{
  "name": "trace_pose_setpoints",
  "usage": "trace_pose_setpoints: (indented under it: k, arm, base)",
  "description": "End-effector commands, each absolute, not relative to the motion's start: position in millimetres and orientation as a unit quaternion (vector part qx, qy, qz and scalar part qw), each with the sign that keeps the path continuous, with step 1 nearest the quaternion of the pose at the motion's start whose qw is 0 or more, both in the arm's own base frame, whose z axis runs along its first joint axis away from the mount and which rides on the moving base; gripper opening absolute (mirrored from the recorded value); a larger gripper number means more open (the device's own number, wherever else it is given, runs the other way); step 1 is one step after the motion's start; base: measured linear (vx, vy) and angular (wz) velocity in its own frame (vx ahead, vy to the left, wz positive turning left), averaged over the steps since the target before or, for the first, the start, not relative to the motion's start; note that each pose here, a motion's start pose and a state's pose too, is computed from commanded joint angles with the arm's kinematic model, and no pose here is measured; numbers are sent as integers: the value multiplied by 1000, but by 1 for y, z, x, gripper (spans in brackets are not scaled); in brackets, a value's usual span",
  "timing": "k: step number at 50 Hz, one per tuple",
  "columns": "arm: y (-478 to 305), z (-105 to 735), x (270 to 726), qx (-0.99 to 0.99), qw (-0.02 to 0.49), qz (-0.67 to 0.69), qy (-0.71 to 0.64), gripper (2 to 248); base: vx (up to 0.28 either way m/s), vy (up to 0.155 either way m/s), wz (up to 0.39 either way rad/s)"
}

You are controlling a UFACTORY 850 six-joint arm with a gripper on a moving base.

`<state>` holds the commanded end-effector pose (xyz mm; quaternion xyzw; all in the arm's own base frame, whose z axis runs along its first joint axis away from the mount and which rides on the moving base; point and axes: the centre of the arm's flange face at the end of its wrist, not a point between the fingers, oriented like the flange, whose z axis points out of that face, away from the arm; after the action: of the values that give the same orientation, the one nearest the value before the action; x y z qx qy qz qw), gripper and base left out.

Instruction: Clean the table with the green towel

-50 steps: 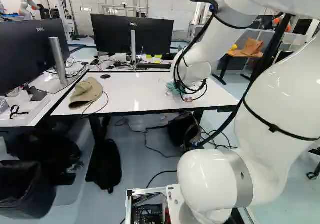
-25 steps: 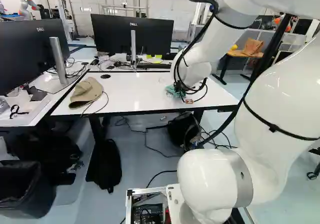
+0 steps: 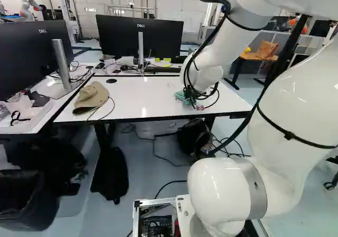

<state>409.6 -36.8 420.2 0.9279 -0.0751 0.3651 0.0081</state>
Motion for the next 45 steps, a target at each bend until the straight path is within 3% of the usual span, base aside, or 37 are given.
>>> trace_pose_setpoints:
  k: [45]
  arm:
    - [-38, 408, 415, 933, 8, 351, -76, 50]
  base:
    - [0, 0, 0]
